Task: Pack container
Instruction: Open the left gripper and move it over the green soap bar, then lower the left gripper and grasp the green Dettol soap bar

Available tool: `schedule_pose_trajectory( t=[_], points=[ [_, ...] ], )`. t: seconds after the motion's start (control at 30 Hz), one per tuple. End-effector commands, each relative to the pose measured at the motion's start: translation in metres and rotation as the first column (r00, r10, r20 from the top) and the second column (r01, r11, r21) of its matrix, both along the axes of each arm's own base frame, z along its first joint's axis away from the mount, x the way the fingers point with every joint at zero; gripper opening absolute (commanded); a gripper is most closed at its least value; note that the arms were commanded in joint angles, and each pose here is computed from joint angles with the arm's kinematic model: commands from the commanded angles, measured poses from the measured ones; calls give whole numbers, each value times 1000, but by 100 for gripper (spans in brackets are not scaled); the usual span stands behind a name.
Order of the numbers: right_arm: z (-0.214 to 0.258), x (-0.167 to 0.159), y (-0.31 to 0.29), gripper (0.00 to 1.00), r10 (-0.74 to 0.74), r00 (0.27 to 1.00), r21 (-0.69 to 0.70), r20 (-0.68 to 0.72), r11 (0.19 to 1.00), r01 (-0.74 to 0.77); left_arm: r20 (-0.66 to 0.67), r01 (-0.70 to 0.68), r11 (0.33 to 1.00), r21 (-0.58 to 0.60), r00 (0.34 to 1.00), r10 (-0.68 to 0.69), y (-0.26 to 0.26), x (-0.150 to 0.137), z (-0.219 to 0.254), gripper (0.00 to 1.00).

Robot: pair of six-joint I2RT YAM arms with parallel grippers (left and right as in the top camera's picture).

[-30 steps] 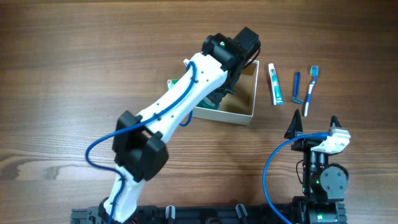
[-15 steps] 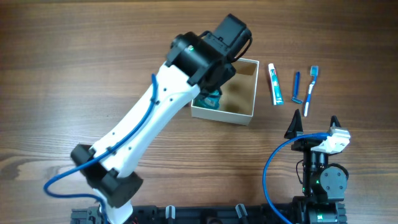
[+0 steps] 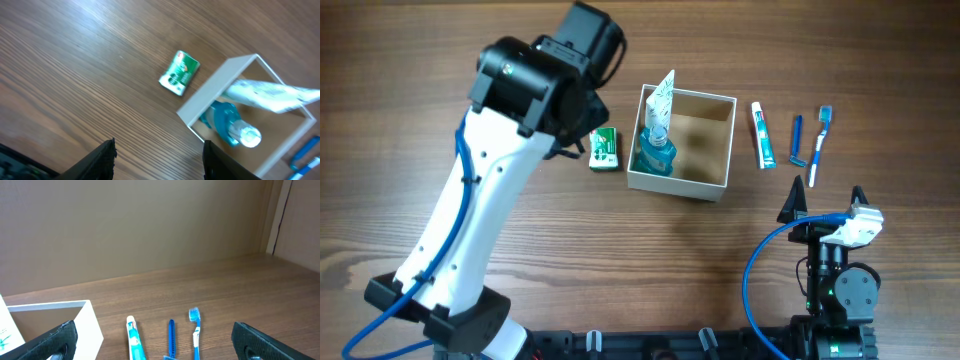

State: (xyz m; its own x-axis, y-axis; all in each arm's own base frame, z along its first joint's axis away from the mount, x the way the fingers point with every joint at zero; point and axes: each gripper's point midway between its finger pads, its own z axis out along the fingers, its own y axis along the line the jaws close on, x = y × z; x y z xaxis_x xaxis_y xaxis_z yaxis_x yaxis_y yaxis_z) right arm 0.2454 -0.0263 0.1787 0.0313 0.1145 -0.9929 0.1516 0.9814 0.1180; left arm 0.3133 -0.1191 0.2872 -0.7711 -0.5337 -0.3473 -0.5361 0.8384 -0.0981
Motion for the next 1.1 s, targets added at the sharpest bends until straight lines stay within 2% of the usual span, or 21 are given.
schedule_pose_trajectory(
  t=[0.0,0.17,0.33,0.63,0.87,1.07],
  points=[
    [2,-1,0,100,4,1000,17,13,1000,-4,-65,89,992,92,994,-83,26,14,-14,56],
    [2,-1,0,100,4,1000,17,13,1000,-4,-159,275,955,111,954,-256,37,31,-37,57],
    [2,-1,0,100,4,1000,17,13,1000,-4,-208,415,910,-12,889,-409,22,52,-82,58],
    [2,-1,0,100,4,1000,17,13,1000,-4,-250,430,884,-184,849,-465,-6,68,-150,55],
    [2,-1,0,100,4,1000,17,13,1000,-4,-285,498,845,-197,795,-535,-26,79,-192,54],
    [2,-1,0,100,4,1000,17,13,1000,-4,-334,501,840,-208,771,-542,-34,82,-227,55]
  ],
)
